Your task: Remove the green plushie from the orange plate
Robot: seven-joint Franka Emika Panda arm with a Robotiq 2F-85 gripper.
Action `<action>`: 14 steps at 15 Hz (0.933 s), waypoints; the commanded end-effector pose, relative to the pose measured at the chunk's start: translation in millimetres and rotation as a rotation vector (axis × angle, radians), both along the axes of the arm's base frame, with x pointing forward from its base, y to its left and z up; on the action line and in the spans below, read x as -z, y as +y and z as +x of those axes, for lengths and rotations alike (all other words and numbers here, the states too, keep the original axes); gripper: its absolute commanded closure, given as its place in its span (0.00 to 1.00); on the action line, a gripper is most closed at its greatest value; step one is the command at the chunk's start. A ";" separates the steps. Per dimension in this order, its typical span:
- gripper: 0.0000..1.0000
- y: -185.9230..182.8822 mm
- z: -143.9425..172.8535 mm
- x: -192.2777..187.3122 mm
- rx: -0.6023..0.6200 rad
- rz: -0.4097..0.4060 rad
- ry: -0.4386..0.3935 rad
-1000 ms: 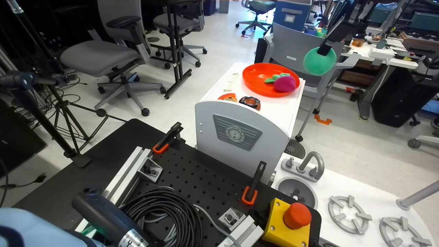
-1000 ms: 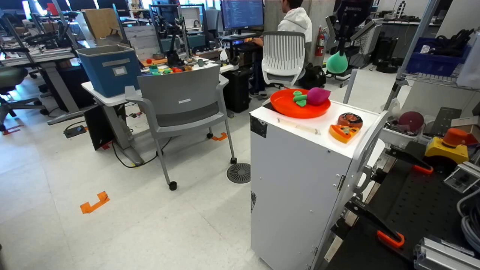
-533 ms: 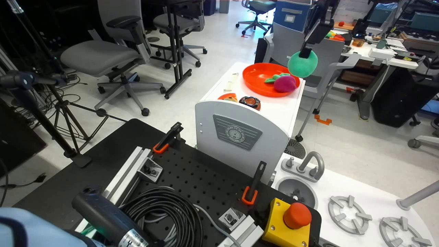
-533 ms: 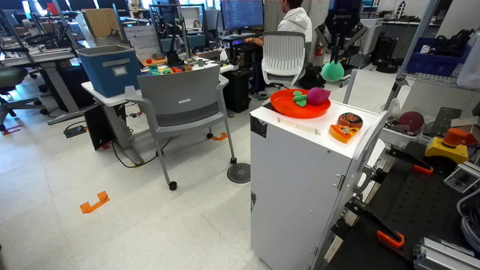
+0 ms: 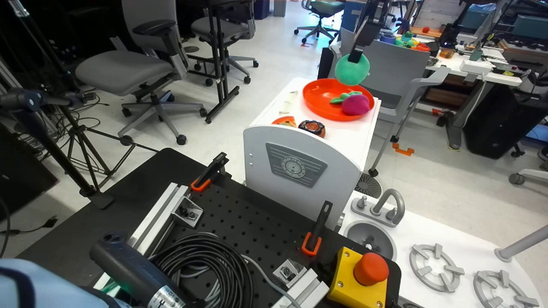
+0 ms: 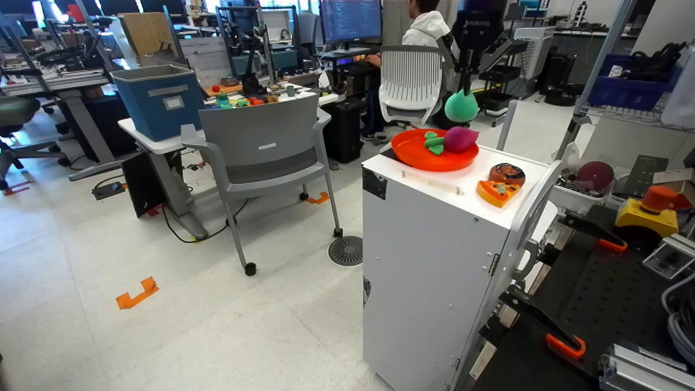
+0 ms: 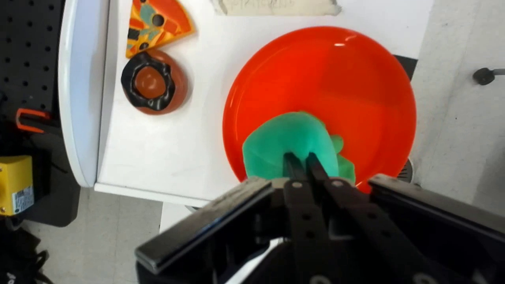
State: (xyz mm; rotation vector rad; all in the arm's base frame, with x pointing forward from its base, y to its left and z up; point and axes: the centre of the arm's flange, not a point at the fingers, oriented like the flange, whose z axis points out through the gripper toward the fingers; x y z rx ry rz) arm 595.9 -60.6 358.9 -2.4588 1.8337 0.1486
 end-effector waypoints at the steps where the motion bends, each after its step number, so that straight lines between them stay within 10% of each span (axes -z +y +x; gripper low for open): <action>1: 0.99 10.3 11.6 -3.9 0.102 0.085 -0.016; 14: 0.99 2.4 5.3 -4.3 -0.093 -0.102 -0.030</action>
